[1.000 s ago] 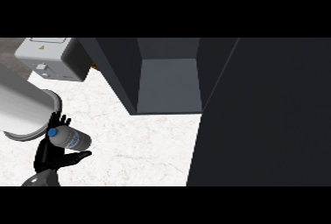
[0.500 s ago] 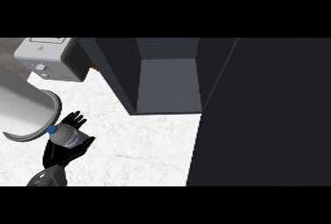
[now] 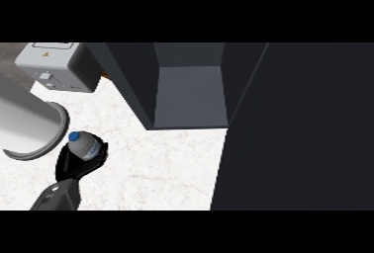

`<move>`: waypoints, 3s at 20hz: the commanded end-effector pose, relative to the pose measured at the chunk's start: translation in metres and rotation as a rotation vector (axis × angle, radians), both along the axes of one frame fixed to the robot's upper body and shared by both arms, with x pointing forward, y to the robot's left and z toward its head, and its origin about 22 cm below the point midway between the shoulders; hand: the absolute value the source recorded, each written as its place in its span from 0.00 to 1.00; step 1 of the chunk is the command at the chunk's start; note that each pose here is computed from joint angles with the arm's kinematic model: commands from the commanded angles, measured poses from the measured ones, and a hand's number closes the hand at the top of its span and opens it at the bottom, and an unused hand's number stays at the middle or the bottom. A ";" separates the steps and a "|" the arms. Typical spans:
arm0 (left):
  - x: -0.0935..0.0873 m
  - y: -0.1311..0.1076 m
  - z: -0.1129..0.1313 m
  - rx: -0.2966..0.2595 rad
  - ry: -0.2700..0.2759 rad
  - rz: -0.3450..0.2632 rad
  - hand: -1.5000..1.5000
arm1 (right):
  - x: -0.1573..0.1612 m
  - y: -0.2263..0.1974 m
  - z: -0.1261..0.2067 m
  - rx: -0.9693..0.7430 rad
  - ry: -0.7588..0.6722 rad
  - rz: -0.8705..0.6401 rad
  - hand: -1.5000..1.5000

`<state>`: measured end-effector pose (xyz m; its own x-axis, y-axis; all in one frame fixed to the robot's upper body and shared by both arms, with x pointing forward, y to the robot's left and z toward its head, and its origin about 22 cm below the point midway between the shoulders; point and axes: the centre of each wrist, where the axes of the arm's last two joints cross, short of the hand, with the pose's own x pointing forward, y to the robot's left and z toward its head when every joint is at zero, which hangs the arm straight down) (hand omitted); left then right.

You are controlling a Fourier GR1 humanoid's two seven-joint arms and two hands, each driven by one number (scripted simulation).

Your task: Pick up the bottled water, place it into the cabinet and close the cabinet

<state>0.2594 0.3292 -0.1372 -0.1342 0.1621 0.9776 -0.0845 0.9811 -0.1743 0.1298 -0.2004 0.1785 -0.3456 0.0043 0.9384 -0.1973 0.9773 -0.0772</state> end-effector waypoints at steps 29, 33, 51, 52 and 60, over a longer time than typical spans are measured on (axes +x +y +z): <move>0.098 -0.177 0.074 -0.139 -0.119 -0.281 1.00 | 0.002 -0.072 -0.007 0.011 -0.047 -0.110 0.00; 0.103 -0.186 0.085 -0.107 -0.130 -0.299 1.00 | 0.006 -0.081 -0.012 0.022 -0.040 -0.100 0.00; 0.116 -0.210 0.114 0.028 -0.088 -0.143 1.00 | 0.019 -0.114 -0.010 0.036 -0.060 -0.060 0.00; 0.119 -0.210 0.117 0.047 -0.082 -0.107 1.00 | 0.019 -0.117 -0.014 0.029 -0.047 -0.049 0.00; 0.112 -0.210 0.107 0.102 -0.035 -0.015 1.00 | 0.021 -0.128 -0.010 0.048 -0.046 -0.021 0.00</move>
<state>0.3042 0.2111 -0.1088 -0.0877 0.0541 0.9947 -0.2128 0.9744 -0.0718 0.1496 -0.3236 0.1665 -0.3926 -0.0198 0.9195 -0.1548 0.9869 -0.0449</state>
